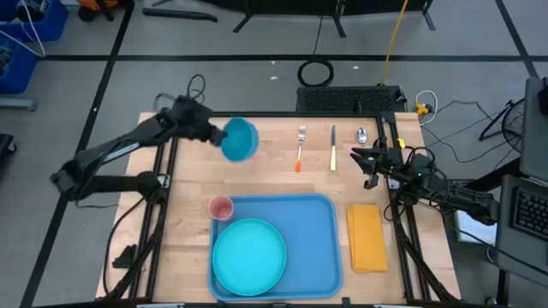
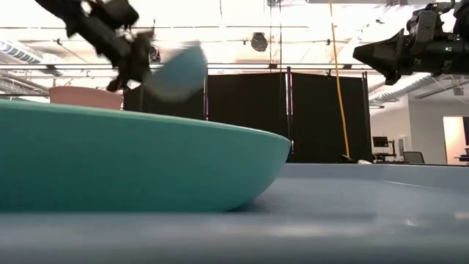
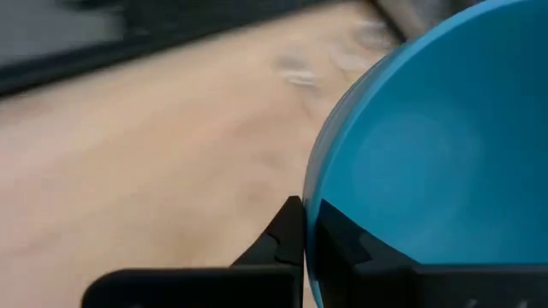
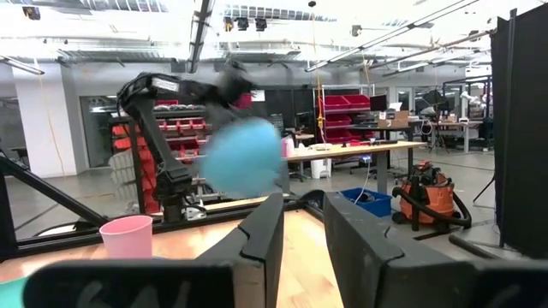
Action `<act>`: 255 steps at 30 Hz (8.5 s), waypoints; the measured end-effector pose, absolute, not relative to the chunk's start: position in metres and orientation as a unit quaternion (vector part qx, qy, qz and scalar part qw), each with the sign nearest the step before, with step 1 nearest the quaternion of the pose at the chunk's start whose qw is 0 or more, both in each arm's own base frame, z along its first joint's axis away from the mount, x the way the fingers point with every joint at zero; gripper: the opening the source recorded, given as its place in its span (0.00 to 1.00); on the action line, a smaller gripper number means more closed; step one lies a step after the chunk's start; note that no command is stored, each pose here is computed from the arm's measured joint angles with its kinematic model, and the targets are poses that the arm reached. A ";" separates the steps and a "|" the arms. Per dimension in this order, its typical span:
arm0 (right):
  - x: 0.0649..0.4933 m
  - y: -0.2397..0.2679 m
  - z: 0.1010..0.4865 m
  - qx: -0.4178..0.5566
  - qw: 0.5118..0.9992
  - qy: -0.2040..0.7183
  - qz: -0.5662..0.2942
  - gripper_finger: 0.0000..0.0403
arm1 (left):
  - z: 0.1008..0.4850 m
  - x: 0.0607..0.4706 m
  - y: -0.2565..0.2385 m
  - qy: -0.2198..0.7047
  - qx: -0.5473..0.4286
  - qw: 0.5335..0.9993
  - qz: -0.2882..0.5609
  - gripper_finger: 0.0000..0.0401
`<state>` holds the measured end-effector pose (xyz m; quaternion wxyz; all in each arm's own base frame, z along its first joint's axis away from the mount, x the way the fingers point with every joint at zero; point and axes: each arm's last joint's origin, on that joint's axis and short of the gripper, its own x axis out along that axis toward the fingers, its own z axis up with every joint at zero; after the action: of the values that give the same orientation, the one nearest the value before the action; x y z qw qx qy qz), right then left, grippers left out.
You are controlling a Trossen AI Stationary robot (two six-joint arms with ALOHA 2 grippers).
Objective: Set up tray
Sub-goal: Put the blue bowl on the green plate, then put the yellow napkin on the blue tray to the right of the green plate
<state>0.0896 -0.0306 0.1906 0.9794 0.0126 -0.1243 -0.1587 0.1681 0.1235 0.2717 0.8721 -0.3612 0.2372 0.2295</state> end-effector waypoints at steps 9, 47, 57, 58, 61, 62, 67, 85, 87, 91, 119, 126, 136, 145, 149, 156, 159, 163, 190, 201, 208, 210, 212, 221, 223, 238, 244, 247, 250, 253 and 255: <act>0.090 -0.031 0.191 0.013 0.979 -0.125 -0.159 0.19 | 0.317 0.173 -0.022 0.262 -0.301 0.915 0.061 0.02; 0.089 -0.031 0.191 0.021 0.979 -0.129 -0.157 0.19 | 0.222 0.296 -0.150 0.620 -0.189 0.756 0.093 0.02; 0.089 -0.031 0.191 0.021 0.979 -0.129 -0.157 0.19 | 0.211 0.303 -0.149 0.628 -0.193 0.749 0.089 0.11; 0.089 -0.031 0.191 0.021 0.979 -0.129 -0.157 0.19 | 0.211 0.304 -0.149 0.625 -0.194 0.751 0.087 0.14; 0.089 -0.030 0.192 0.021 0.978 -0.133 -0.157 0.19 | 0.215 0.304 -0.148 0.619 -0.198 0.756 0.083 0.21; 0.089 -0.030 0.192 0.022 0.978 -0.135 -0.156 0.19 | 0.217 0.304 -0.147 0.617 -0.197 0.757 0.081 0.23; 0.088 -0.030 0.196 0.090 0.972 -0.165 -0.143 0.19 | 0.245 0.305 -0.145 0.560 -0.179 0.807 0.064 0.28; 0.085 -0.025 0.207 0.169 0.958 -0.225 -0.054 0.19 | 0.226 0.188 -0.060 0.151 -0.072 0.984 0.066 0.29; 0.085 -0.024 0.208 0.152 0.962 -0.223 -0.032 0.19 | 0.215 0.174 -0.044 0.124 -0.088 0.986 0.069 0.29; 0.084 -0.021 0.211 0.139 0.963 -0.230 0.006 0.19 | 0.201 0.151 -0.022 0.075 -0.083 0.990 0.091 0.29; 0.056 -0.007 0.207 0.466 0.824 0.305 -0.108 0.18 | 0.174 0.093 0.001 0.022 -0.042 0.996 0.080 0.29; 0.063 -0.006 0.202 0.489 0.779 0.367 -0.136 0.12 | 0.174 0.093 0.002 0.022 -0.054 0.994 0.091 0.29; 0.102 0.010 0.193 0.446 0.762 0.455 -0.118 0.01 | 0.174 0.093 0.002 0.019 -0.052 0.994 0.094 0.29; 0.125 0.048 0.158 0.377 0.681 0.604 -0.170 0.00 | 0.175 0.093 0.002 0.018 -0.051 0.994 0.094 0.29; 0.126 0.063 0.151 0.374 0.644 0.643 -0.177 0.00 | 0.175 0.093 0.002 0.018 -0.052 0.994 0.094 0.29; 0.129 0.069 0.138 0.347 0.637 0.642 -0.249 0.00 | 0.174 0.093 0.002 0.018 -0.051 0.994 0.094 0.29; 0.130 0.068 0.135 0.334 0.641 0.637 -0.269 0.00 | 0.174 0.093 0.002 0.018 -0.052 0.994 0.094 0.29; 0.138 0.063 0.136 0.324 0.692 0.574 -0.296 0.00 | 0.174 0.093 0.002 0.018 -0.052 0.994 0.094 0.29; 0.113 0.042 0.151 0.319 0.704 0.534 -0.342 0.37 | 0.175 0.093 0.002 0.017 -0.052 0.994 0.093 0.29; 0.115 0.037 0.123 0.366 0.721 0.488 -0.329 0.44 | 0.175 0.093 0.002 0.017 -0.052 0.994 0.093 0.29; 0.124 0.039 0.124 0.375 0.752 0.448 -0.304 0.43 | 0.175 0.093 0.002 0.017 -0.052 0.994 0.093 0.29; 0.125 0.040 0.125 0.376 0.756 0.441 -0.303 0.42 | 0.175 0.093 0.002 0.017 -0.052 0.994 0.093 0.29; 0.125 0.039 0.125 0.376 0.756 0.441 -0.305 0.40 | 0.175 0.093 0.002 0.017 -0.052 0.994 0.093 0.29; 0.125 0.039 0.124 0.331 0.779 0.445 -0.292 0.03 | 0.175 0.093 0.002 0.017 -0.052 0.994 0.093 0.29; 0.126 0.038 0.126 0.314 0.793 0.436 -0.287 0.02 | 0.175 0.093 0.002 0.017 -0.052 0.994 0.093 0.29; 0.138 0.056 0.208 0.355 0.893 0.277 0.004 0.00 | 0.175 0.093 0.002 0.017 -0.052 0.994 0.093 0.29; 0.138 0.078 0.222 0.374 0.883 0.250 0.136 0.00 | 0.175 0.093 0.002 0.017 -0.052 0.994 0.094 0.29; 0.141 0.092 0.223 0.383 0.873 0.248 0.169 0.00 | 0.175 0.093 0.002 0.017 -0.052 0.994 0.093 0.29; 0.149 0.109 0.223 0.390 0.864 0.235 0.216 0.00 | 0.174 0.093 0.002 0.018 -0.052 0.994 0.094 0.29; 0.159 0.127 0.226 0.396 0.854 0.194 0.277 0.00 | 0.175 0.093 0.002 0.017 -0.052 0.994 0.094 0.29; 0.165 0.137 0.224 0.399 0.849 0.170 0.302 0.00 | 0.175 0.093 0.002 0.017 -0.052 0.994 0.094 0.29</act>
<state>0.1648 0.1372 0.2244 0.8492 0.3986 0.1702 0.3018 0.0933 0.0021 0.1745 0.9941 -0.0524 0.0174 0.0937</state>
